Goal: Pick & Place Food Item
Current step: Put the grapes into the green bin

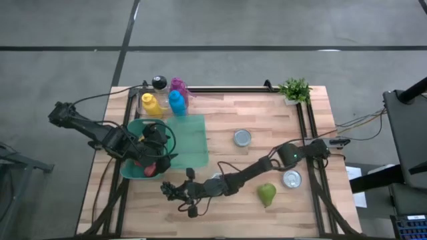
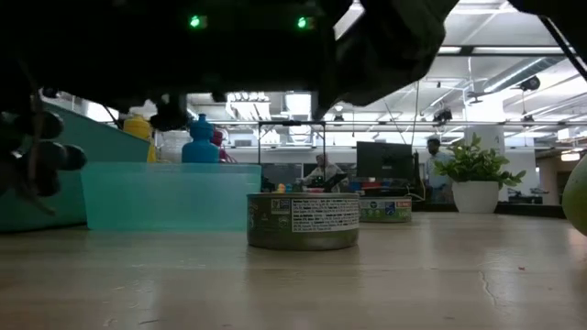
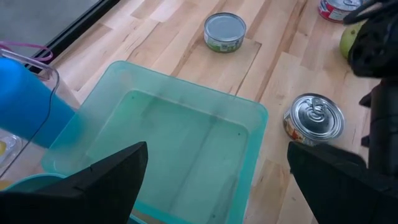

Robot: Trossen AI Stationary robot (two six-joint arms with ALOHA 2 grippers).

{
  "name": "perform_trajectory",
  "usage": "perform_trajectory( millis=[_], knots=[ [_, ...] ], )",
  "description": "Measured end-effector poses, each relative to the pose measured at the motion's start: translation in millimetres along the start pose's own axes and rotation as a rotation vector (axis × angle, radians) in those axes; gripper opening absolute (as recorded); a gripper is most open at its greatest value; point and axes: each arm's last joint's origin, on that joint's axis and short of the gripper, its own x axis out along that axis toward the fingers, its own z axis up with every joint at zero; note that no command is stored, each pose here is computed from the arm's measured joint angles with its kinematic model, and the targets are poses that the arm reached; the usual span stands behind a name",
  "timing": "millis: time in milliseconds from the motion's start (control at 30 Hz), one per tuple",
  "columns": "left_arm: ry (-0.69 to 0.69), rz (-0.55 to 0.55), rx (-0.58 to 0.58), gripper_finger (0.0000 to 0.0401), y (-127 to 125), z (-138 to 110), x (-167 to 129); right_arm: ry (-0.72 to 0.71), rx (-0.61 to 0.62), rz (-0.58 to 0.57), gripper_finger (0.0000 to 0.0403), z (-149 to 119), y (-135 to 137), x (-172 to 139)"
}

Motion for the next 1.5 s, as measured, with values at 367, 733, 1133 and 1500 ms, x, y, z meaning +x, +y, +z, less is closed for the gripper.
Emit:
perform_trajectory(
  millis=[367, 733, 1133, 1500],
  knots=[
    [0.001, 0.001, 0.0, 0.0393, 0.1, 0.0, 0.1, 0.174, -0.017, -0.018, 0.0097, -7.5, 1.5, 23.1],
    [0.0, 0.0, 0.0, 0.0393, 0.1, 0.0, 0.0, 0.266, 0.068, -0.049, 0.0138, -7.4, 1.1, 37.1],
    [0.001, 0.0, 0.0, 0.0393, 0.0, 0.0, 0.0, 0.273, 0.066, -0.035, 0.025, -7.1, 2.0, 37.2],
    [0.001, 0.0, 0.0, 0.0393, 0.0, -0.1, 0.1, 0.263, 0.069, -0.026, 0.0317, -2.2, 3.0, 37.2]
  ],
)
